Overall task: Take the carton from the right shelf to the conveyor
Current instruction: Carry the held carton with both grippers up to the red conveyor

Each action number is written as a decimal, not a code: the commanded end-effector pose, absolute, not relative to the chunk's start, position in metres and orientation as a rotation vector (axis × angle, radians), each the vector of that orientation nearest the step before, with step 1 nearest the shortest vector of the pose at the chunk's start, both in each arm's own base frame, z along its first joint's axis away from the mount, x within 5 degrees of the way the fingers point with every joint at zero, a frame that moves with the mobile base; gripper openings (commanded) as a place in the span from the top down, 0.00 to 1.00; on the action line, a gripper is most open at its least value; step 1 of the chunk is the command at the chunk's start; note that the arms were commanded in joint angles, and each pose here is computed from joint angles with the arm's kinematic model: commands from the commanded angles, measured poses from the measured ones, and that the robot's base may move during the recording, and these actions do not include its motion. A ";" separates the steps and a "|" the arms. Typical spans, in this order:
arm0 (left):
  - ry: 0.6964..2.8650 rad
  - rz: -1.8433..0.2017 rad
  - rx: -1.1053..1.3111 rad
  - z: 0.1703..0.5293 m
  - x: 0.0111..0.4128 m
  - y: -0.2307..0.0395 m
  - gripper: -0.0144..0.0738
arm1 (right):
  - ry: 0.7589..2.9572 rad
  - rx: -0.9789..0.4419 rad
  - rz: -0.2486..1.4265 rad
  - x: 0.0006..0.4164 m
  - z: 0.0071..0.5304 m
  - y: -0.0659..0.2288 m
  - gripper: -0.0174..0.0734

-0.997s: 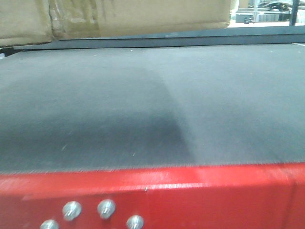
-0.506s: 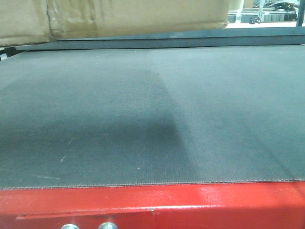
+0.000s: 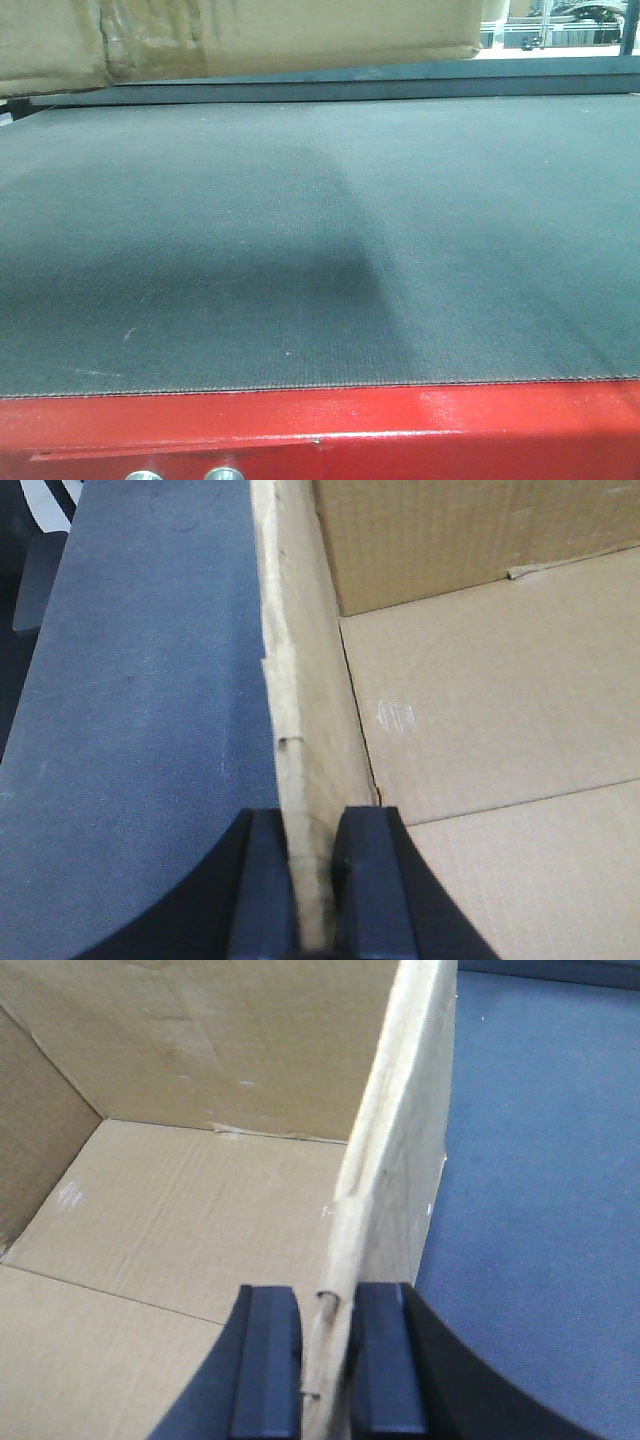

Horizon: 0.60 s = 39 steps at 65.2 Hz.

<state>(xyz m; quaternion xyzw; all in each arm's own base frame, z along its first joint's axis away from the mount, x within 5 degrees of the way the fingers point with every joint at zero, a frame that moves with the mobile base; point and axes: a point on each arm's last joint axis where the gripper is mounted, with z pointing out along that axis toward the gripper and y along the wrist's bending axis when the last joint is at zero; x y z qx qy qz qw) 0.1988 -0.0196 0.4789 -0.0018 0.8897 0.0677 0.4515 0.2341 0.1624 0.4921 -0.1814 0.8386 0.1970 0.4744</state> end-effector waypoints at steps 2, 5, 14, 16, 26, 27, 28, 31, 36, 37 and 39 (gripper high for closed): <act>2.170 0.403 -0.024 0.484 0.194 -0.002 0.85 | 1.973 -0.433 0.418 0.231 0.505 0.150 0.88; 2.170 0.403 -0.024 0.484 0.194 -0.002 0.85 | 1.973 -0.433 0.418 0.231 0.505 0.150 0.88; 2.170 0.403 -0.024 0.484 0.194 -0.002 0.85 | 1.973 -0.433 0.418 0.231 0.505 0.150 0.88; 2.170 0.403 -0.024 0.484 0.194 -0.002 0.85 | 1.973 -0.433 0.418 0.231 0.505 0.150 0.88; 2.172 0.396 -0.023 0.484 0.194 -0.002 0.85 | 1.973 -0.433 0.418 0.231 0.505 0.150 0.88; 2.172 0.396 -0.023 0.484 0.194 -0.002 0.85 | 1.973 -0.433 0.418 0.231 0.505 0.150 0.88; 2.172 0.396 -0.023 0.484 0.194 -0.002 0.85 | 1.973 -0.433 0.418 0.231 0.505 0.150 0.88; 2.172 0.396 -0.023 0.484 0.194 -0.002 0.85 | 1.973 -0.433 0.418 0.231 0.505 0.150 0.88; 2.172 0.396 -0.023 0.484 0.194 -0.002 0.85 | 1.973 -0.433 0.418 0.231 0.505 0.150 0.88; 2.170 0.396 -0.022 0.484 0.194 -0.002 0.85 | 1.973 -0.433 0.418 0.231 0.505 0.150 0.88; 2.166 0.394 -0.021 0.484 0.195 -0.002 0.85 | 1.973 -0.433 0.418 0.231 0.505 0.150 0.88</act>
